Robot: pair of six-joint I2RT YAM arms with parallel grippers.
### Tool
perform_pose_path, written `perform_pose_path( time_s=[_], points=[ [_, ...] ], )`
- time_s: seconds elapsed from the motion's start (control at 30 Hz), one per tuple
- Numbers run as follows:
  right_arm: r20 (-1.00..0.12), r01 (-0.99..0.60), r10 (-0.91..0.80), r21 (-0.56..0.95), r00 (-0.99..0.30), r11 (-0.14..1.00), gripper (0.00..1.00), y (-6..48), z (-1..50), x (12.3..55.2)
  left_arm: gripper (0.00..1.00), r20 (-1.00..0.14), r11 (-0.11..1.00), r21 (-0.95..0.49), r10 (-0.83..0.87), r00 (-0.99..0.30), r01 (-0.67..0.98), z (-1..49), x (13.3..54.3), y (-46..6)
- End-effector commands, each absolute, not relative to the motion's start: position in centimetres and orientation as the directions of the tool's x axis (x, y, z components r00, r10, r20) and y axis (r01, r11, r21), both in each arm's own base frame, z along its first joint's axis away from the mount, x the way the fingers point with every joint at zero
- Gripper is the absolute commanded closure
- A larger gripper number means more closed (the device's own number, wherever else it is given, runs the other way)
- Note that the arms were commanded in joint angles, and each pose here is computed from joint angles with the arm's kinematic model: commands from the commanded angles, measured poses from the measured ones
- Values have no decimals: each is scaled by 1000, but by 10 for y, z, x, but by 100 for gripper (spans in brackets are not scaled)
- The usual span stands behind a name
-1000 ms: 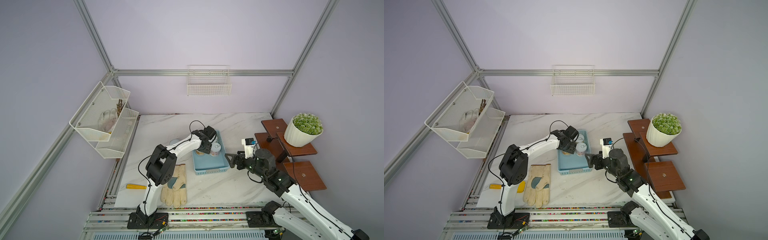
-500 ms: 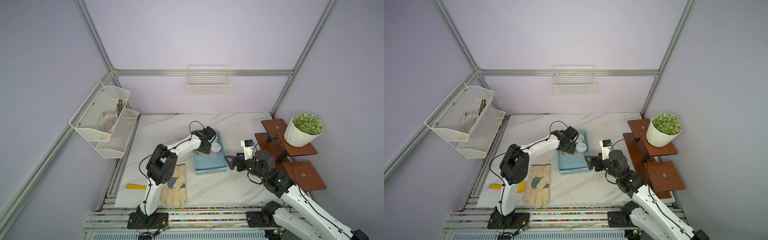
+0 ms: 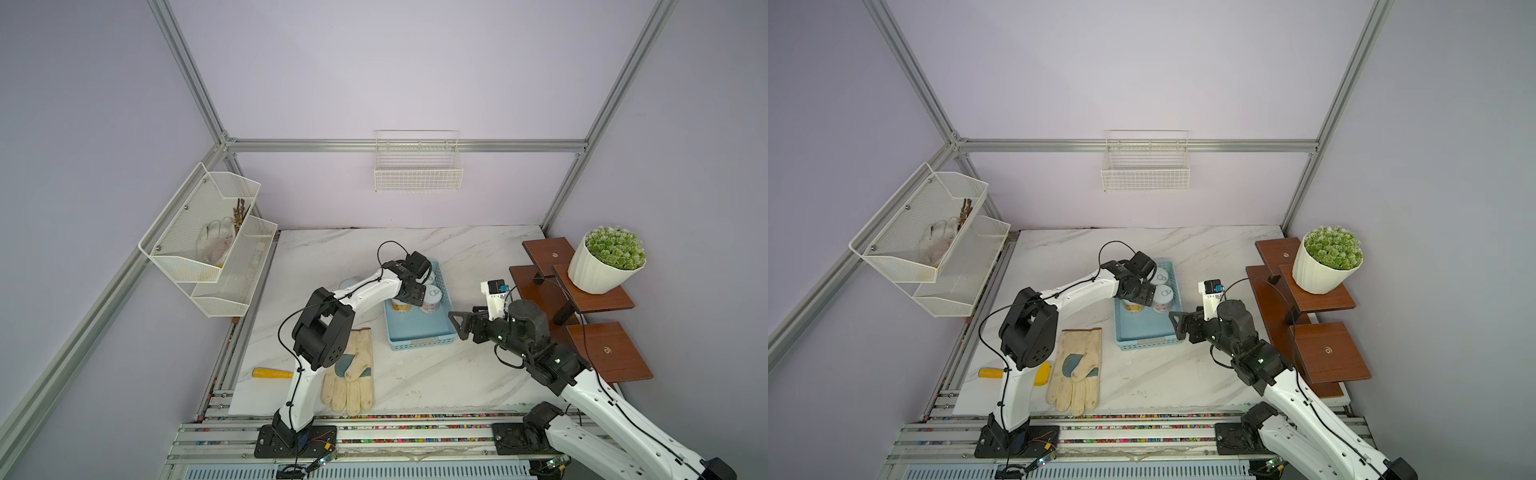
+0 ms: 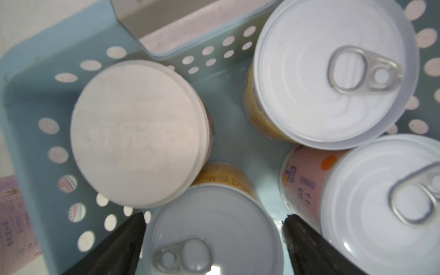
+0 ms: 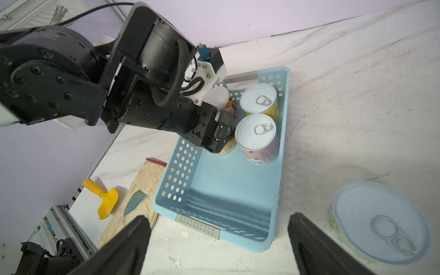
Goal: Put the canned food in the basket
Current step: Place the canned food in the basket.
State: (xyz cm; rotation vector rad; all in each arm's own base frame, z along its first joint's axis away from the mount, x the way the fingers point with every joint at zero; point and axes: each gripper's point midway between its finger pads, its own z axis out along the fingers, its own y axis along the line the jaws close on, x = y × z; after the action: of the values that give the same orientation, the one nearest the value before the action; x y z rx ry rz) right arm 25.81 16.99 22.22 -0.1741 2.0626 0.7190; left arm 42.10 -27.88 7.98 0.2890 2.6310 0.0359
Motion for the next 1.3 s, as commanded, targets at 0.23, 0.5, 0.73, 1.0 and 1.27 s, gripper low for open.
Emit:
perform_pose_path(
  time_s=[0.23,0.5,0.73,1.0,1.27],
  points=[
    [-810,-362,175,429,-560,828,4,166,231,262,16,-511,980,80,198,-836,183,111,426,-270],
    [-820,-349,169,406,-547,845,3,161,241,263,18,-608,972,55,215,-764,230,191,397,-277],
    [-826,-346,166,397,-539,850,2,159,252,263,16,-666,960,-25,192,-721,279,232,365,-263],
    [-820,-330,170,398,-547,856,2,157,250,265,15,-703,956,-34,184,-687,292,241,347,-246],
    [-816,-307,176,394,-551,866,2,152,248,263,39,-573,935,-131,200,-795,330,190,339,-276]
  ],
)
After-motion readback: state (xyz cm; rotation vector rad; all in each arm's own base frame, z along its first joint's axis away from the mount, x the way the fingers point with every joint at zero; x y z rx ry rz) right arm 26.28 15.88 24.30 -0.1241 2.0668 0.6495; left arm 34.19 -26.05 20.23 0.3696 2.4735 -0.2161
